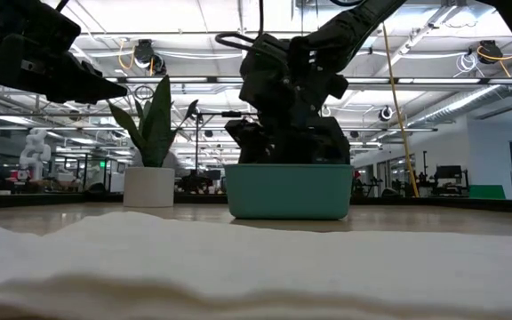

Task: Pick and placing Produce into tupperware
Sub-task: Put the red strawberry into the blue bin, then return to Home Position

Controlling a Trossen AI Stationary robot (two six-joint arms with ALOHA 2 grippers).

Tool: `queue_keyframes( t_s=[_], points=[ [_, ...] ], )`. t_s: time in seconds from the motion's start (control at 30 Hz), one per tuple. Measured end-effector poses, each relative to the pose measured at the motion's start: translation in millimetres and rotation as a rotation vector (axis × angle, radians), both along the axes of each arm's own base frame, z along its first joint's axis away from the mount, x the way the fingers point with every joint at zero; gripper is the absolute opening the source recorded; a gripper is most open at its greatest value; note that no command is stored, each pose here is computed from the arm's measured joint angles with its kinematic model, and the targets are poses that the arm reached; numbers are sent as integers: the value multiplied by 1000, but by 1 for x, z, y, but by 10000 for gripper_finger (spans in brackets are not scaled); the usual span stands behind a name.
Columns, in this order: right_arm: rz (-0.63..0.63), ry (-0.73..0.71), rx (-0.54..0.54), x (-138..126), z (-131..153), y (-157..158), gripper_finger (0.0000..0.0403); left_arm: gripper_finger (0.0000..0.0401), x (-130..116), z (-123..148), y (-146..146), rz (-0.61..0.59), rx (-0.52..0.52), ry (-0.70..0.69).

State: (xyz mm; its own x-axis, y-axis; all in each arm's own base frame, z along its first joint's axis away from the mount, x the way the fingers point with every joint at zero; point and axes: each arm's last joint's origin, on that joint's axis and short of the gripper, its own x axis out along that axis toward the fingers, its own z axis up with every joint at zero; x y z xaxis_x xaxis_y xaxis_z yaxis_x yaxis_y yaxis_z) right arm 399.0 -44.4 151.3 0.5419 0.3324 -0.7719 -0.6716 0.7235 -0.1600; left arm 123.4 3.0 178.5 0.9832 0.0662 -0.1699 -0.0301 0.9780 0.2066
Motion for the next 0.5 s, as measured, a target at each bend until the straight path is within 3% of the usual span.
queue_keyframes(
  t_s=[0.27, 0.5],
  points=[
    [-34, 0, 20, 1, 1, 0, 232, 26, 0, 0, 0, 0, 0, 0],
    [-48, 3, 11, 1, 1, -1, 233, 26, 0, 0, 0, 0, 0, 0]
  ],
)
